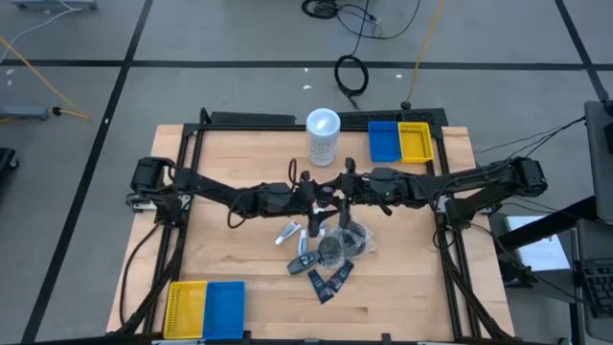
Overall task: Pick & Place Travel size toiletries
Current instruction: Put the gray deodorant into the bottom yellow bin
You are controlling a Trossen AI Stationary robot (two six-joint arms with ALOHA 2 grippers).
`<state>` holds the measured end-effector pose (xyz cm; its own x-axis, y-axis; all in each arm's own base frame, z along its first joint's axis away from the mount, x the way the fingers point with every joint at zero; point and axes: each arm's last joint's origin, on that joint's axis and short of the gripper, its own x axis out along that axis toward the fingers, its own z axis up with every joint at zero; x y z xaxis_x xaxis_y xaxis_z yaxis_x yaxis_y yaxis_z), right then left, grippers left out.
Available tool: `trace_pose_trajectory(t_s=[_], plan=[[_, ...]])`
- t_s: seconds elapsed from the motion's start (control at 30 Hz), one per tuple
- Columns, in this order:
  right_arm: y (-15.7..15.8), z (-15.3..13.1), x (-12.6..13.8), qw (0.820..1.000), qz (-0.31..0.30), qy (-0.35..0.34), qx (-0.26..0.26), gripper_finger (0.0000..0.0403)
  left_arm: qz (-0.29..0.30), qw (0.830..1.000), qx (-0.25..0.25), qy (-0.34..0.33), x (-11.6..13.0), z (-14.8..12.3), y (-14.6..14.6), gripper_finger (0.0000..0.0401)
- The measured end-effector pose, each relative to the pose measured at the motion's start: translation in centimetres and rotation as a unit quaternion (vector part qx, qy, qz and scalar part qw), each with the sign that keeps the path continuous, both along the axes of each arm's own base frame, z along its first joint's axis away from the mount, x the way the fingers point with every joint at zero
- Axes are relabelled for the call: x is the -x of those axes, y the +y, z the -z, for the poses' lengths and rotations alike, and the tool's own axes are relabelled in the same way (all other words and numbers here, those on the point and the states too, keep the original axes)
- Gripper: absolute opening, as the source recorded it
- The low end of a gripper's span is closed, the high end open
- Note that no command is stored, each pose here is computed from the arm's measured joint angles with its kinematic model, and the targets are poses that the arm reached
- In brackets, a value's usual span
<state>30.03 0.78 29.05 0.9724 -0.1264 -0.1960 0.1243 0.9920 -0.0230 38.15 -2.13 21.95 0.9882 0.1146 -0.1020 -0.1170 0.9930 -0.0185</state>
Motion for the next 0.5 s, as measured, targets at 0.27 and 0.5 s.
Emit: trace_pose_trajectory(t_s=[0.27, 0.5], plan=[[0.02, 0.17, 0.01, 1.000, -0.003, 0.008, 0.006, 0.0106, 0.006, 1.000, 0.005, 0.021, 0.17, 0.14, 0.01, 0.0217], [0.00, 0.18, 0.01, 1.000, -0.001, 0.009, 0.012, 0.0108, 0.012, 0.999, 0.010, 0.041, 0.23, 0.49, -0.04, 0.0176]])
